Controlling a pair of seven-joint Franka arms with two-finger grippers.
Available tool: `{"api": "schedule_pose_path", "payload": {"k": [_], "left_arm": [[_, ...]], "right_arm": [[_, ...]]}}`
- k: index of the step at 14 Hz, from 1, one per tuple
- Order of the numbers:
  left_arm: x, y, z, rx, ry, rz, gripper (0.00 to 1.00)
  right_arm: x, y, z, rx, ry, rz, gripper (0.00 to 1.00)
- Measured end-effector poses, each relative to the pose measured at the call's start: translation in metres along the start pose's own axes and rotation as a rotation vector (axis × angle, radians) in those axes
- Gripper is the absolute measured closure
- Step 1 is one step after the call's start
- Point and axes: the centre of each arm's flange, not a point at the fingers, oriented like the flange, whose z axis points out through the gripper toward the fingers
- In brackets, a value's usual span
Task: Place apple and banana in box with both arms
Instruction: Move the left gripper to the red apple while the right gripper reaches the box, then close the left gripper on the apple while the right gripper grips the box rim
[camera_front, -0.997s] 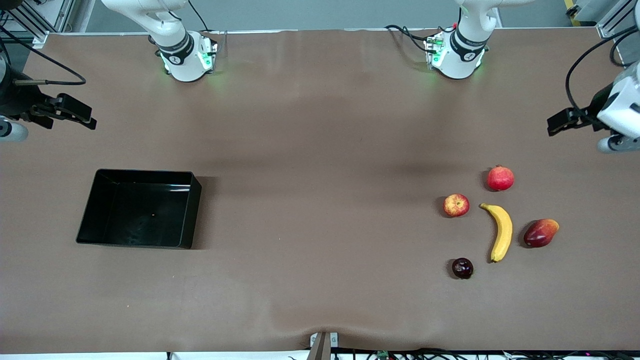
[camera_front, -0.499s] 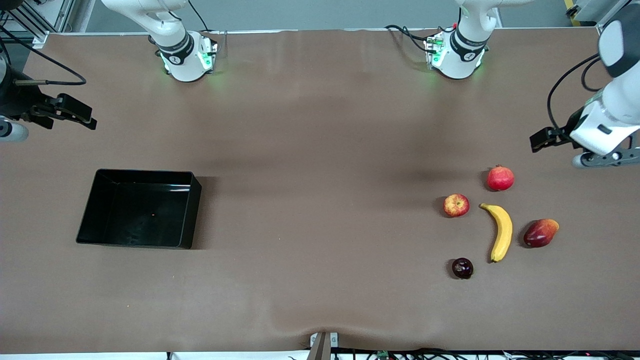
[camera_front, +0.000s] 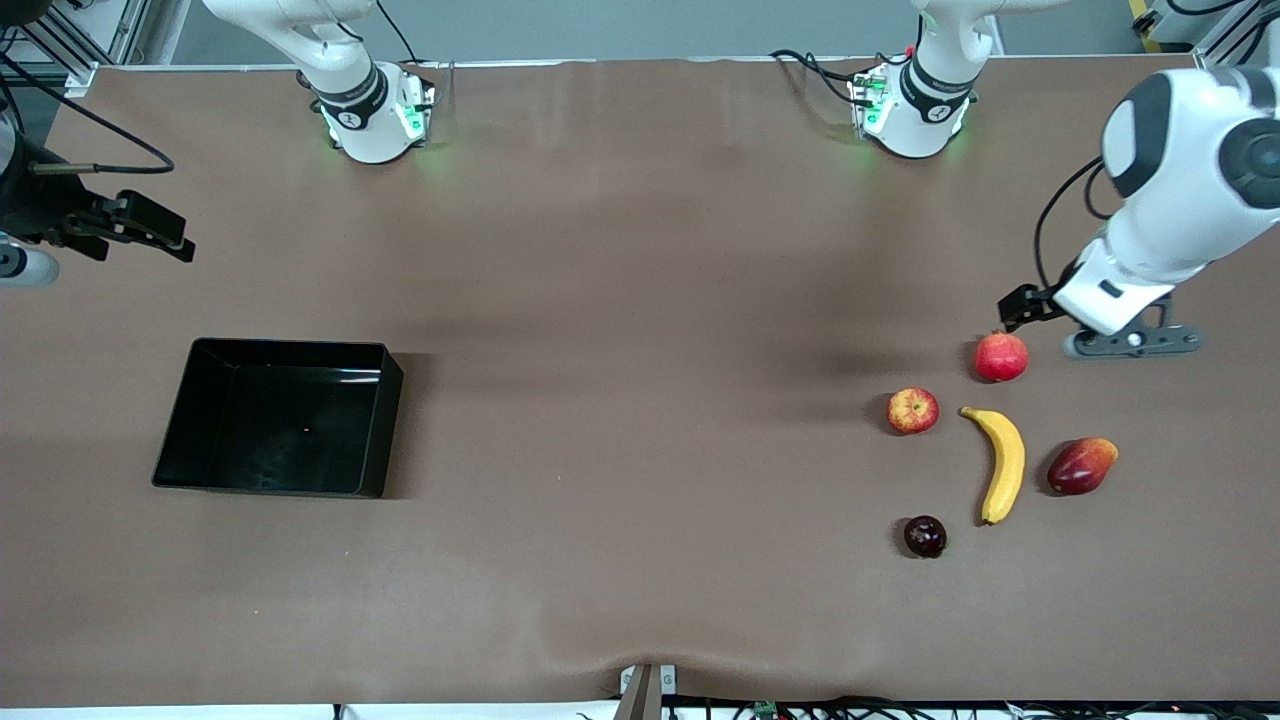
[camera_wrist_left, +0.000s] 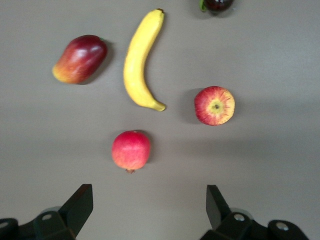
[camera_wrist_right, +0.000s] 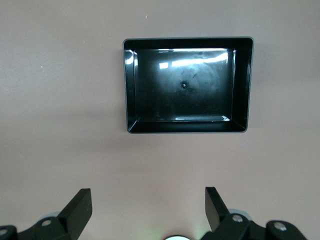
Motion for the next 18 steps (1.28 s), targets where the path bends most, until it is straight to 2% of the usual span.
{"api": "schedule_pose_path", "payload": {"k": [5,8,14,18], "left_arm": [[0.020,0.015,0.048,-0.021,0.026,0.021,0.00],[0.031,0.037,0.082,-0.042,0.034,-0.006,0.00],[0.045,0.056,0.140,-0.091,0.055,-0.029,0.00],[0.049,0.062,0.183,-0.111,0.053,-0.029,0.00]], "right_arm": [[0.029,0.018,0.042,-0.025,-0.003,0.022,0.00],[0.042,0.053,0.077,-0.029,0.014,0.004,0.00],[0.058,0.104,0.126,-0.023,-0.007,0.006,0.00],[0.085,0.159,0.188,-0.021,-0.004,-0.018,0.00]]}}
